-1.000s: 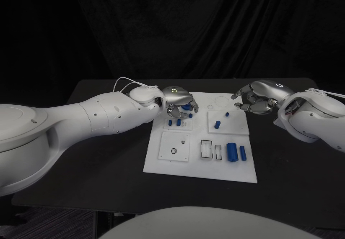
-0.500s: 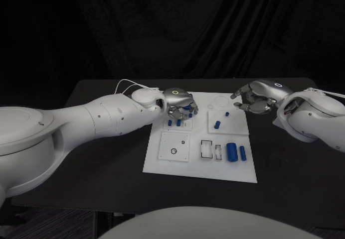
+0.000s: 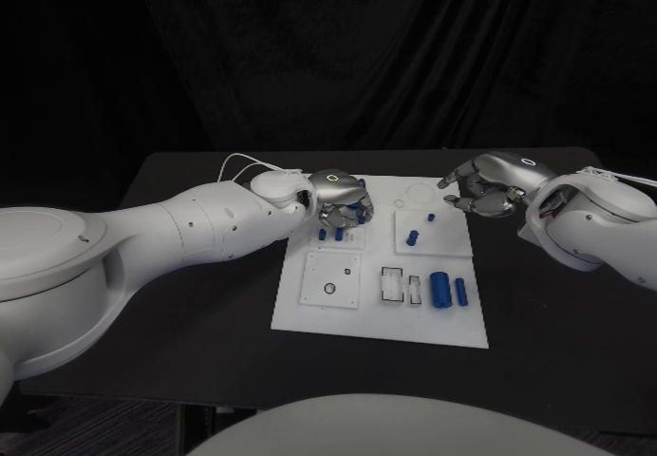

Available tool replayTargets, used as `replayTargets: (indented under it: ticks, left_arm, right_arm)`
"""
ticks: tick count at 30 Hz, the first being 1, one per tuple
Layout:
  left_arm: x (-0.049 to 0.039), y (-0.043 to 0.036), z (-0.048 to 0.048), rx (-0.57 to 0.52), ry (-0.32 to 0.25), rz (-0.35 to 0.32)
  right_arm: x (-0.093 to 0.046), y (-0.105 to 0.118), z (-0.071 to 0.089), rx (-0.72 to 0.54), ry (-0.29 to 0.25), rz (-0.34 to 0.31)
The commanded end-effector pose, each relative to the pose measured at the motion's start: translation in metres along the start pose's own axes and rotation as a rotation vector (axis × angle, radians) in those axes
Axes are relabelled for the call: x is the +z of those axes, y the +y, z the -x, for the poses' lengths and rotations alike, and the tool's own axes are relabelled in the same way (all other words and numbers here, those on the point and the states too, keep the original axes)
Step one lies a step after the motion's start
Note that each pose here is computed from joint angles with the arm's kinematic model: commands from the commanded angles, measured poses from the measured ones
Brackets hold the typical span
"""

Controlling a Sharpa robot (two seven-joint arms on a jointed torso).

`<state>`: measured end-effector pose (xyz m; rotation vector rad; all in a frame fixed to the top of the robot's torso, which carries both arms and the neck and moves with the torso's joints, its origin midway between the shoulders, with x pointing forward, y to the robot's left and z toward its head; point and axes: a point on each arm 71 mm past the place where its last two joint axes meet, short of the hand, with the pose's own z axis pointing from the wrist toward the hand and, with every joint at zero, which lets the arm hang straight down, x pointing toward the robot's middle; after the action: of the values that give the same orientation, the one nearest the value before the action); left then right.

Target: Assemble the parts on the task board

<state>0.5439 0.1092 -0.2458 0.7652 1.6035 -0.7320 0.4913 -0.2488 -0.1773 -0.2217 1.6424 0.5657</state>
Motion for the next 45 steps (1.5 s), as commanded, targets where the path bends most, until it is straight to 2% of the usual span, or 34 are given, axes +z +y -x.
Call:
replayTargets:
  ticks: [1,17,22,28,37,39,45]
  left_arm:
    - [0.001,-0.0019,-0.0002,0.007,-0.01,-0.009]
    - [-0.0021,-0.0022,0.0011,0.017,-0.04,-0.026]
    - [-0.0069,-0.0011,0.0019,0.023,-0.062,-0.032]
    - [-0.0228,0.0033,0.0046,0.035,-0.112,-0.031]
    - [-0.0527,0.0173,0.0229,0.061,-0.171,-0.006]
    - [-0.0628,0.0206,0.0272,0.064,-0.184,0.004]
    - [-0.0782,0.0254,0.0287,0.054,-0.169,0.021]
  right_arm:
    - [0.0,-0.001,-0.001,-0.001,-0.003,-0.016]
    - [0.001,-0.002,-0.001,-0.002,0.0,-0.019]
    - [0.001,-0.002,-0.001,-0.002,0.0,-0.02]
    - [-0.002,-0.005,0.0,-0.002,0.001,-0.027]
    - [-0.004,-0.008,0.0,-0.003,0.001,-0.037]
    - [-0.005,-0.009,0.0,-0.003,0.002,-0.04]
    - [-0.007,-0.012,0.001,-0.004,0.003,-0.048]
